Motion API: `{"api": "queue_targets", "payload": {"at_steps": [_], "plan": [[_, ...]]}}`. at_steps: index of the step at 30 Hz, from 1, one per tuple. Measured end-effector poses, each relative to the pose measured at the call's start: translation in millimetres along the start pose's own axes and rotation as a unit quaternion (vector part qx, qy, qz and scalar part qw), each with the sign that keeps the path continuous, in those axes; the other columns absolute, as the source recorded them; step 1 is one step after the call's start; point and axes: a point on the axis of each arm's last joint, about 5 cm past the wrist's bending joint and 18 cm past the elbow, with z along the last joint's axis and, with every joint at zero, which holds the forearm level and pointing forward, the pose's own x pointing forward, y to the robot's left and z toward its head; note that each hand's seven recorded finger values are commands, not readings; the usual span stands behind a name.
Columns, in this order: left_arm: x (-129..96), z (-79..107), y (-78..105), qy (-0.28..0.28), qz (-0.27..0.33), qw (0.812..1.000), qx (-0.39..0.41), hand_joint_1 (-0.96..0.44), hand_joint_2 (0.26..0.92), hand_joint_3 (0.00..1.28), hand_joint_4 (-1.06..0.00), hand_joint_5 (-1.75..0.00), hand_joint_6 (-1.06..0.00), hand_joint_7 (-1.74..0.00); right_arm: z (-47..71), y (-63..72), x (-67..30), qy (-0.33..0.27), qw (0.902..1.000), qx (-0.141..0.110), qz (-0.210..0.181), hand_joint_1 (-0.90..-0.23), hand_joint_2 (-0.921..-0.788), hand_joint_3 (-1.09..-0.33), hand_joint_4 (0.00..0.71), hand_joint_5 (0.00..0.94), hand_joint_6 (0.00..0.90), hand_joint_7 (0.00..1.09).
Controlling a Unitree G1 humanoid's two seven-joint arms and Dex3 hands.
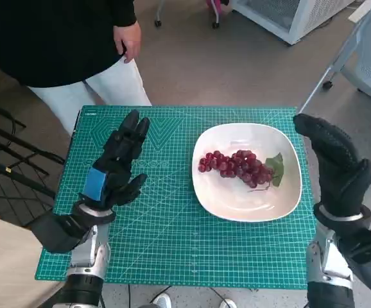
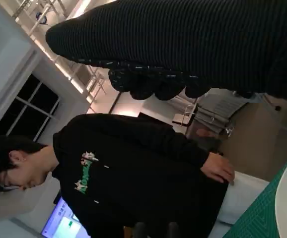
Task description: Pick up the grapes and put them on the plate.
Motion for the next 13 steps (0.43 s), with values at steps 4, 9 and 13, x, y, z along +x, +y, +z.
{"api": "queue_targets", "payload": {"at_steps": [4, 9, 13], "plan": [[-0.4, 0.2, 0.9, -0.002, 0.001, 1.000, -0.002, -0.54, 0.921, 0.30, -0.15, -0.01, -0.25, -0.04, -1.4, -0.4, 0.1, 0.003, 1.0000, 0.002, 0.002, -0.572, -0.921, -0.723, 0.185, 0.001, -0.001, 0.37], [-0.6, 0.5, 1.4, -0.004, 0.003, 1.000, -0.001, -0.54, 0.921, 0.30, -0.16, -0.01, -0.25, -0.04, -2.4, -0.5, 0.4, 0.005, 1.0000, 0.004, 0.006, -0.576, -0.921, -0.721, 0.185, 0.001, -0.001, 0.37], [-0.6, 0.9, 1.4, -0.007, 0.003, 1.000, 0.002, -0.54, 0.921, 0.30, -0.16, -0.01, -0.26, -0.03, -2.9, -0.3, 0.1, 0.007, 0.9999, 0.005, 0.008, -0.576, -0.921, -0.720, 0.185, 0.001, -0.001, 0.37]]}}
